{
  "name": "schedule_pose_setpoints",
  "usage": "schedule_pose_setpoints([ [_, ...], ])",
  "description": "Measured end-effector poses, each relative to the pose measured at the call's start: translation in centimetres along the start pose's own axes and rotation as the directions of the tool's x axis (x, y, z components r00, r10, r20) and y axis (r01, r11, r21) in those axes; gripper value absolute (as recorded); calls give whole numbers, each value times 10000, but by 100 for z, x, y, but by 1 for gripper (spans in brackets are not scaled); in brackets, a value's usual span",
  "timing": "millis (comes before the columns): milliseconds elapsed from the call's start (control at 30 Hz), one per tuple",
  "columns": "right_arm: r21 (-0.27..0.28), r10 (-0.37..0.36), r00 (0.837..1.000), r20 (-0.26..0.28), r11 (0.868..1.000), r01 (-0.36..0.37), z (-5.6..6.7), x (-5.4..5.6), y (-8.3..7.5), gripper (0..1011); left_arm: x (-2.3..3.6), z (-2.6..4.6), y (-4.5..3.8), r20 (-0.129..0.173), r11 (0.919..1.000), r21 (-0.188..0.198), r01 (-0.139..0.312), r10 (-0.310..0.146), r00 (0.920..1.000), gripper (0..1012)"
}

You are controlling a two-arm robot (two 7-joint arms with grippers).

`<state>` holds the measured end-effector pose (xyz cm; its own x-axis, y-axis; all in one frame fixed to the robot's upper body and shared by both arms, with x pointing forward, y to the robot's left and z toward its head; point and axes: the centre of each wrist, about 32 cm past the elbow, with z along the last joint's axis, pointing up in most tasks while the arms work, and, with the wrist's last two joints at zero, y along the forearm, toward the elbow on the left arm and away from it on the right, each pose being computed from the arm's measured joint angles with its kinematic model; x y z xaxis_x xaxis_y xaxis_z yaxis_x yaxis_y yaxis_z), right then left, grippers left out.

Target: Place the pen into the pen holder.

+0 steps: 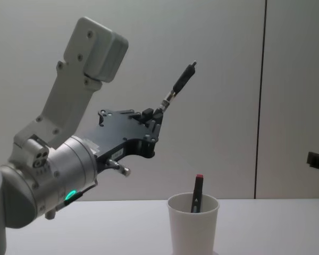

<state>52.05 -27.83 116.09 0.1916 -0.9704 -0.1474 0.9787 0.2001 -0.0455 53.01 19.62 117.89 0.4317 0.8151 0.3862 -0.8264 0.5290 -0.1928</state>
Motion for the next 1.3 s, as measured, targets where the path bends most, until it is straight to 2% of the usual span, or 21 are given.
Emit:
schedule_pose_setpoints([
  [900, 28, 81, 10000, 8, 10000, -81, 2, 2, -3, 1001, 9, -16, -20, 114, 9992, -256, 314, -311, 9995, 126],
  [1300, 512, 1185, 9929, 125, 9916, -1190, 34, 37, -43, 1001, 10, -17, -22, 127, 9990, -281, 338, -334, 9994, 126],
])
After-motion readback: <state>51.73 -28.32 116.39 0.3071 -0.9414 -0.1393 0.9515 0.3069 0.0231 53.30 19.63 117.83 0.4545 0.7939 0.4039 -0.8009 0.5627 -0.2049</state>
